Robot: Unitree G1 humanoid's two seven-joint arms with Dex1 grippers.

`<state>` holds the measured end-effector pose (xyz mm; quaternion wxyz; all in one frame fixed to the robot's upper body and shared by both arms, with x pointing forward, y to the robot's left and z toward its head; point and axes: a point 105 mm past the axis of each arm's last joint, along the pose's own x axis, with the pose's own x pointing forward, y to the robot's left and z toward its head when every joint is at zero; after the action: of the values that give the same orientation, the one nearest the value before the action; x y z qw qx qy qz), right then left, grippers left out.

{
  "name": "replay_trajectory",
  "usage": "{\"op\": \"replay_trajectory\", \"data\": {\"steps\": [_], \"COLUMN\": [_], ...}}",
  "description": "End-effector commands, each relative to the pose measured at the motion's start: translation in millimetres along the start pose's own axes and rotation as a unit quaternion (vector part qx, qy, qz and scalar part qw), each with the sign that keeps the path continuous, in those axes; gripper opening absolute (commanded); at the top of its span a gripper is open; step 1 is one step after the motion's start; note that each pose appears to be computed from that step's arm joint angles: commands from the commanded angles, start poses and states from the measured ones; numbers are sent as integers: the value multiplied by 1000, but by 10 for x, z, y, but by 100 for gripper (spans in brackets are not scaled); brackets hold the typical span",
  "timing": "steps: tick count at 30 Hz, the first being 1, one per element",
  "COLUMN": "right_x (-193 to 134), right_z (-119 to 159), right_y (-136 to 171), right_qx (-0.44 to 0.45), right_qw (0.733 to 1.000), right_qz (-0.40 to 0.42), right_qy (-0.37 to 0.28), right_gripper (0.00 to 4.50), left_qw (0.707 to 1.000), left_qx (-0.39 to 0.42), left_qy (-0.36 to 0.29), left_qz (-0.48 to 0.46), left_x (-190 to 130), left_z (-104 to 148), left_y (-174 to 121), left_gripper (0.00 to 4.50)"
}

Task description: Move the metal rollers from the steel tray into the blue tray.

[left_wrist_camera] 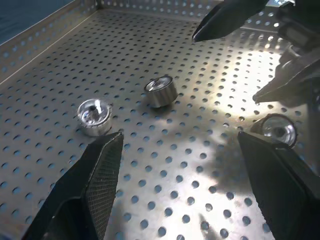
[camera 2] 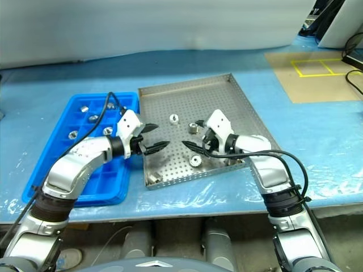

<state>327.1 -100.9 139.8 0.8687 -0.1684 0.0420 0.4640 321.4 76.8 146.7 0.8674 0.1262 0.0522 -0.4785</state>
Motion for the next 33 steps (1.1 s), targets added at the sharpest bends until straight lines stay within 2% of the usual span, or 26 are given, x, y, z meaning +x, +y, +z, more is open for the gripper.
{"op": "replay_trajectory", "data": {"steps": [1,8,17,28,33], "right_x": [-220,-556,-691,-751,-729], "right_z": [90,-1,-76,-148,-155], "right_y": [-48,-130,-26,18,42], "right_qx": [-11,-4,10,14,14], "right_qw": [1000,997,991,986,985], "right_qz": [-14,-70,-126,-161,-163], "right_qy": [-3,32,41,49,49], "right_gripper": [432,432,432,432,432], "left_qw": [999,992,978,944,925], "left_qx": [20,44,71,145,172], "left_qy": [-8,4,19,83,103], "left_qz": [-42,-118,-196,-285,-324], "left_x": [154,424,621,503,506], "left_z": [101,43,30,-174,-308], "left_y": [-105,-267,-286,-134,-214], "left_gripper": [387,387,387,387,387]}}
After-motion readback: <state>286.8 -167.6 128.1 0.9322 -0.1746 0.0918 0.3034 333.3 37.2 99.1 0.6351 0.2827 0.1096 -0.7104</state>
